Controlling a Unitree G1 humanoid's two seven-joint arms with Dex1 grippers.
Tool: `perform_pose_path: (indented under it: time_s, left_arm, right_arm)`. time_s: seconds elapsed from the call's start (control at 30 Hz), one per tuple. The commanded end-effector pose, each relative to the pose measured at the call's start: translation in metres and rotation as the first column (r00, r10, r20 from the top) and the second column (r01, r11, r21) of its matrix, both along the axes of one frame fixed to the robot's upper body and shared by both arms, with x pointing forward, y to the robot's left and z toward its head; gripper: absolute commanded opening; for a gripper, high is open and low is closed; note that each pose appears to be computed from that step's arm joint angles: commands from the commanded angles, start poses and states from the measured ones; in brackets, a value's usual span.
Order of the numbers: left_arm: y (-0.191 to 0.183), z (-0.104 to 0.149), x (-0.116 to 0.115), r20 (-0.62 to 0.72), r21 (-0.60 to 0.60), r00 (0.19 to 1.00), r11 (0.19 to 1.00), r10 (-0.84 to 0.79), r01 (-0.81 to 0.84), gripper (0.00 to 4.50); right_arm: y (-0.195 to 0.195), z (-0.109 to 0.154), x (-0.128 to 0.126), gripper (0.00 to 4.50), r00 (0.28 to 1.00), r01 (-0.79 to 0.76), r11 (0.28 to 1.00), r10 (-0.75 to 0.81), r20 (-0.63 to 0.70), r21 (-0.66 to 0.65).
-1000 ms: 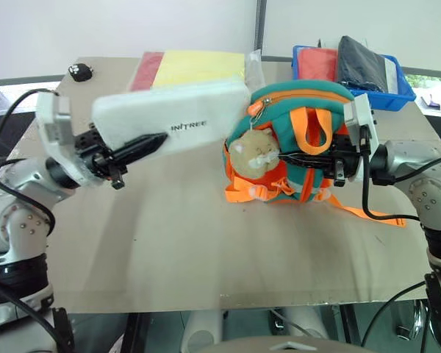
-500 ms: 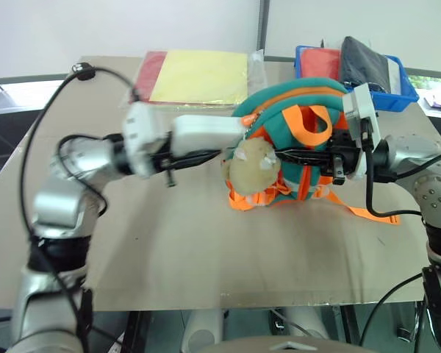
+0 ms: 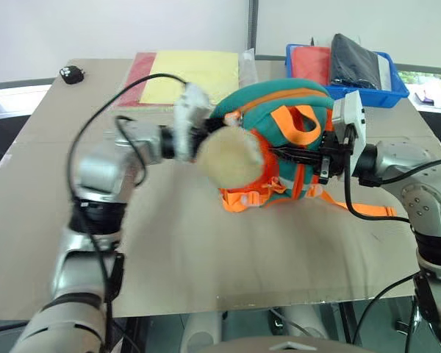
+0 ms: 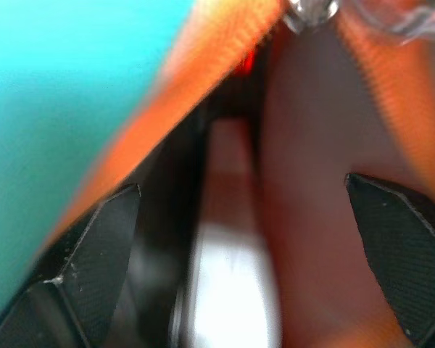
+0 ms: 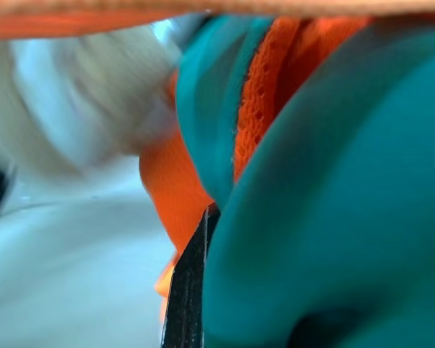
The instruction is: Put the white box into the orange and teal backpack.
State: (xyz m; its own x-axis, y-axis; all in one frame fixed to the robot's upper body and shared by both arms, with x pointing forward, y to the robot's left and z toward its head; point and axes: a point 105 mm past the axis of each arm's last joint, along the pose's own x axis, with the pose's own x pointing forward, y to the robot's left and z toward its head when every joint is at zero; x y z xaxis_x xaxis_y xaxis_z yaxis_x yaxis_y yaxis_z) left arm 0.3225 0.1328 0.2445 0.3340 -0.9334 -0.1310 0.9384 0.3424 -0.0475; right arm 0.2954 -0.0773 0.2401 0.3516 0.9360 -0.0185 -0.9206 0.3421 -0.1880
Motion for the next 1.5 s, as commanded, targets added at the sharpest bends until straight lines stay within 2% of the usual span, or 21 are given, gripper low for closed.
perform_pose_path:
  time_s: [0.03,0.17,0.27,0.33,0.4,0.63,0.67,0.77,0.8,0.93,1.0,1.13,1.23,1.4,1.5]
  left_arm:
    - [0.035,0.026,-0.038,-0.183,-0.166,0.980,0.985,-0.079,0.048,4.43]
    - [0.028,0.019,-0.060,-0.353,-0.294,0.919,0.953,-0.178,0.071,4.43]
    - [0.007,0.004,-0.059,-0.345,-0.282,0.928,0.959,-0.140,0.040,4.43]
    - [-0.013,0.003,-0.055,-0.346,-0.346,0.924,0.937,-0.165,0.038,4.43]
    - [-0.031,-0.005,-0.049,-0.360,-0.345,0.925,0.938,-0.123,-0.010,4.43]
    - [-0.064,-0.018,-0.040,-0.407,-0.361,0.910,0.929,-0.078,-0.082,4.43]
    - [-0.067,-0.020,-0.035,-0.417,-0.356,0.907,0.928,-0.056,-0.106,4.19]
    - [-0.071,-0.017,-0.032,-0.411,-0.379,0.909,0.919,-0.061,-0.110,3.31]
    - [-0.071,-0.013,-0.032,-0.401,-0.389,0.913,0.916,-0.073,-0.098,2.71]
    - [-0.062,-0.001,-0.033,-0.360,-0.417,0.927,0.907,-0.107,-0.057,1.09]
    - [-0.052,0.012,-0.035,-0.330,-0.443,0.933,0.896,-0.141,-0.021,0.66]
    - [-0.006,0.043,-0.034,-0.299,-0.500,0.942,0.866,-0.151,-0.019,0.66]
    - [0.021,0.049,-0.033,-0.324,-0.509,0.939,0.858,-0.114,-0.072,0.66]
    - [0.071,-0.004,-0.025,-0.503,-0.398,0.856,0.848,0.118,-0.350,0.66]
    - [0.076,-0.028,-0.028,-0.537,-0.347,0.825,0.845,0.176,-0.406,0.63]
  right_arm:
    - [-0.013,0.004,0.014,0.00,0.994,0.098,0.995,-0.098,0.053,0.000]
    - [-0.008,0.006,0.013,0.00,0.995,0.084,0.996,-0.084,0.061,0.005]
    - [-0.005,0.006,0.012,0.00,0.995,0.075,0.997,-0.076,0.061,0.007]
    - [-0.004,0.006,0.010,0.00,0.995,0.072,0.997,-0.073,0.062,0.004]
    - [-0.002,0.007,0.008,0.00,0.996,0.070,0.998,-0.070,0.062,0.005]
    - [-0.004,0.008,0.008,0.00,0.993,0.115,0.992,-0.117,0.036,0.042]
    - [-0.003,0.011,0.006,0.00,0.993,0.107,0.990,-0.110,0.033,0.090]
    - [-0.002,0.010,0.003,0.00,0.994,0.098,0.990,-0.103,0.041,0.105]
    - [-0.003,0.010,0.003,0.00,0.993,0.107,0.988,-0.112,0.039,0.109]
    - [-0.011,0.009,0.010,0.00,0.985,0.165,0.978,-0.171,0.034,0.129]
    - [-0.018,0.009,0.017,0.00,0.974,0.220,0.965,-0.226,0.029,0.143]
    - [-0.042,0.015,0.042,0.00,0.915,0.396,0.887,-0.402,-0.022,0.237]
    - [-0.057,0.020,0.052,0.00,0.873,0.479,0.827,-0.483,-0.064,0.294]
    - [-0.090,0.038,0.066,0.00,0.778,0.611,0.645,-0.596,-0.198,0.458]
    - [-0.100,0.044,0.069,0.00,0.747,0.645,0.598,-0.625,-0.227,0.475]
